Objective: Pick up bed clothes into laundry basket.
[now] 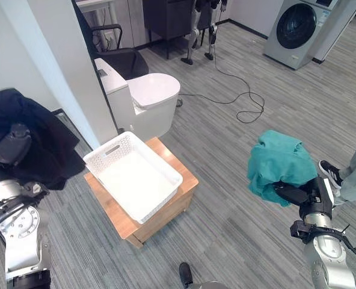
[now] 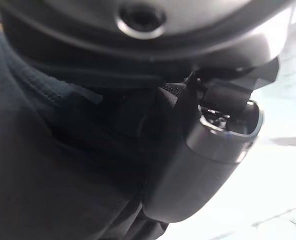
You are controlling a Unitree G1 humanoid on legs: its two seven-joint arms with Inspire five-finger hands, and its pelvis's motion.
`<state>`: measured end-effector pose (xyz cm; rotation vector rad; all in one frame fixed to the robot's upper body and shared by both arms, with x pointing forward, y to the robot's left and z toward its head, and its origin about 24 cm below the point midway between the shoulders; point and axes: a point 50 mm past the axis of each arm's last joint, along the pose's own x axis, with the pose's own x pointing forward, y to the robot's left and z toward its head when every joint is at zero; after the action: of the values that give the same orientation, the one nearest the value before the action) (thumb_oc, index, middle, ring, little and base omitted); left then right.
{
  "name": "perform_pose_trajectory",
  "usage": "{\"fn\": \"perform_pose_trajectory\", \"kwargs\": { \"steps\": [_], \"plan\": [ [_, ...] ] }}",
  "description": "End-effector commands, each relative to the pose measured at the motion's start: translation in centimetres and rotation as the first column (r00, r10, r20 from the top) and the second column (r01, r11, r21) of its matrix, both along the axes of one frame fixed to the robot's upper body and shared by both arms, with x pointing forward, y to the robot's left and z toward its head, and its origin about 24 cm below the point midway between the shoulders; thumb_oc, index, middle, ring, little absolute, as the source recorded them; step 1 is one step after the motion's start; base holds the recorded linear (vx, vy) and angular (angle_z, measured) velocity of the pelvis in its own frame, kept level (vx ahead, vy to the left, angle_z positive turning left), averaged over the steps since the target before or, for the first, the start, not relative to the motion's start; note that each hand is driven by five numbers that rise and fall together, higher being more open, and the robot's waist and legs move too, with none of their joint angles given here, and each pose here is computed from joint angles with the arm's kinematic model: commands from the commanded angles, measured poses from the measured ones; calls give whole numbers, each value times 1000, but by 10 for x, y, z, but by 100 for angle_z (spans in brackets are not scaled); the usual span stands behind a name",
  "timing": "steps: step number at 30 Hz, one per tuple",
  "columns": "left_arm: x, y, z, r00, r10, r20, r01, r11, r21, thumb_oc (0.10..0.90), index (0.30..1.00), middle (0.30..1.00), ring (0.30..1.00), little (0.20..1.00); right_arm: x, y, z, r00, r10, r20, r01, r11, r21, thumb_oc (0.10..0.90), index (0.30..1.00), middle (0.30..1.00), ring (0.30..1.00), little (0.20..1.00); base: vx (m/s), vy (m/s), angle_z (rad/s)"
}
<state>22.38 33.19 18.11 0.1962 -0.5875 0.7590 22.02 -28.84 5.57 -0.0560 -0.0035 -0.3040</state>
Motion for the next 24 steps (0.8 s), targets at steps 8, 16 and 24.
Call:
{"fn": "perform_pose_trajectory", "kwargs": {
  "steps": [8, 16, 24],
  "plan": [
    [17, -17, 88, 972, -211, 108, 159, 918, 364, 400, 300, 300, 300, 300, 10, 2, 50, 966, 98, 240, -93, 995, -35, 400, 300, 300, 300, 300, -70, -77, 34],
    [53, -11, 130, 958, -280, -57, 277, 859, 430, 400, 300, 300, 300, 300, 5, 11, 20, 984, 107, 140, -113, 993, 36, 400, 300, 300, 300, 300, 38, 48, 11],
    [81, -8, 146, 928, -333, -168, 373, 848, 378, 400, 300, 300, 300, 300, 6, 21, 6, 984, 157, 87, -163, 985, 61, 400, 300, 300, 300, 300, 28, 24, -5]
  ]
}}
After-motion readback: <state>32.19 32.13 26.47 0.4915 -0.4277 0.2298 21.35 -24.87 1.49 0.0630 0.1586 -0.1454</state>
